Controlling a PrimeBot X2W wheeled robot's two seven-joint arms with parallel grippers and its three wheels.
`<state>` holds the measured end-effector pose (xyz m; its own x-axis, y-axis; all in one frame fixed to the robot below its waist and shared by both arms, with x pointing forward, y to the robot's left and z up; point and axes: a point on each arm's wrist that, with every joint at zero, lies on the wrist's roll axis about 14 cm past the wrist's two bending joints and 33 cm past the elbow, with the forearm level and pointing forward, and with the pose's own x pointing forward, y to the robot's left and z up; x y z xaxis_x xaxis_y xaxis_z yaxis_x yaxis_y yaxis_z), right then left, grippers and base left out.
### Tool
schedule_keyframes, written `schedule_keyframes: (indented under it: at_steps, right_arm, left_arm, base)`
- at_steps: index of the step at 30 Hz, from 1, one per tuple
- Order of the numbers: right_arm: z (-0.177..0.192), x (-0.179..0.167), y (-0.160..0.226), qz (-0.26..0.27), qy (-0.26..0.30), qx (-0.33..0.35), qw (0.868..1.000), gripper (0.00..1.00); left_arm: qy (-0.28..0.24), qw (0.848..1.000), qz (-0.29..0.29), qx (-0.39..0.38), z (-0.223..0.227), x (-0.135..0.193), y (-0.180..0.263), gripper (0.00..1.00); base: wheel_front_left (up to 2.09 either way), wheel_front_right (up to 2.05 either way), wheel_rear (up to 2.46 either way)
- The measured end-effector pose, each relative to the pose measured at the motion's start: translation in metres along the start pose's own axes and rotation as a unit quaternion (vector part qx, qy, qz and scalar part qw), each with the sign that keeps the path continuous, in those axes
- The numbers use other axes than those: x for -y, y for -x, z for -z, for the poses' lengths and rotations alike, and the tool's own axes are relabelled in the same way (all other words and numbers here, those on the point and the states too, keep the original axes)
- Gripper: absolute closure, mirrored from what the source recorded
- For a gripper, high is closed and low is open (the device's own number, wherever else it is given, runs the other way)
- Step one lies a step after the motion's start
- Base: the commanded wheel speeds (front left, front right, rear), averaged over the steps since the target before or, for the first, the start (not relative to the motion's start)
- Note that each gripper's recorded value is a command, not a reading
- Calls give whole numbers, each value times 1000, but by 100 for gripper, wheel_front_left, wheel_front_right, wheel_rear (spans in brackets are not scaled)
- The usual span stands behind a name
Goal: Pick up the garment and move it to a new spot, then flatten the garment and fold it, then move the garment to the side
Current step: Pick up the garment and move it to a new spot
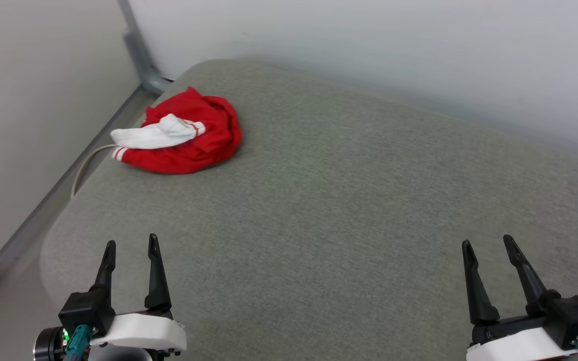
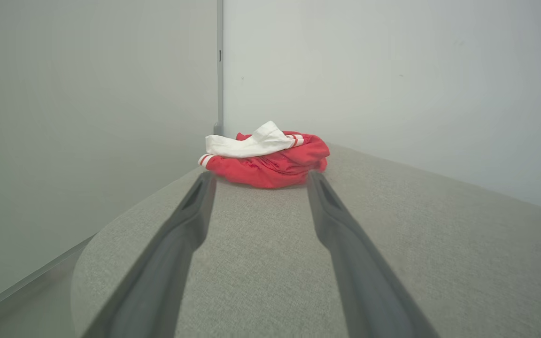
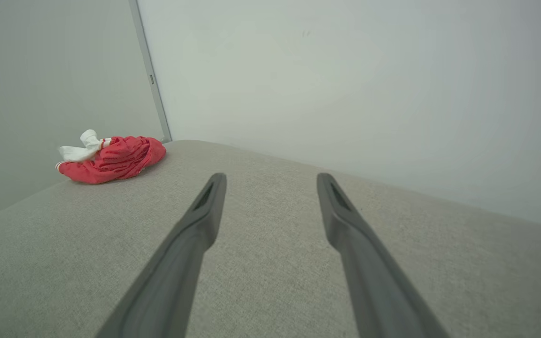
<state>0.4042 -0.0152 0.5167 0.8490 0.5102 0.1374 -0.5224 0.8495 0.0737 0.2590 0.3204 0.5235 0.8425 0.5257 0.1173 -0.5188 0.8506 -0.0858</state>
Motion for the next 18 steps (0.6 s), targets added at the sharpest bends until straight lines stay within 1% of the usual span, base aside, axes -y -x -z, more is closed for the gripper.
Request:
schedule_keyframes:
  at_steps: [8, 18]
  right_arm:
    - [3, -24, -13, -38, -6, -1, 999, 0]
    - [4, -29, -14, -46, -7, -2, 999, 0]
  left_arm:
    - [-6, 999, -43, -1, -2, -29, 16, 0]
    - [1, 999, -54, 0, -3, -37, 17, 0]
  base:
    - [0, 0, 0]
    - [0, 0, 0]
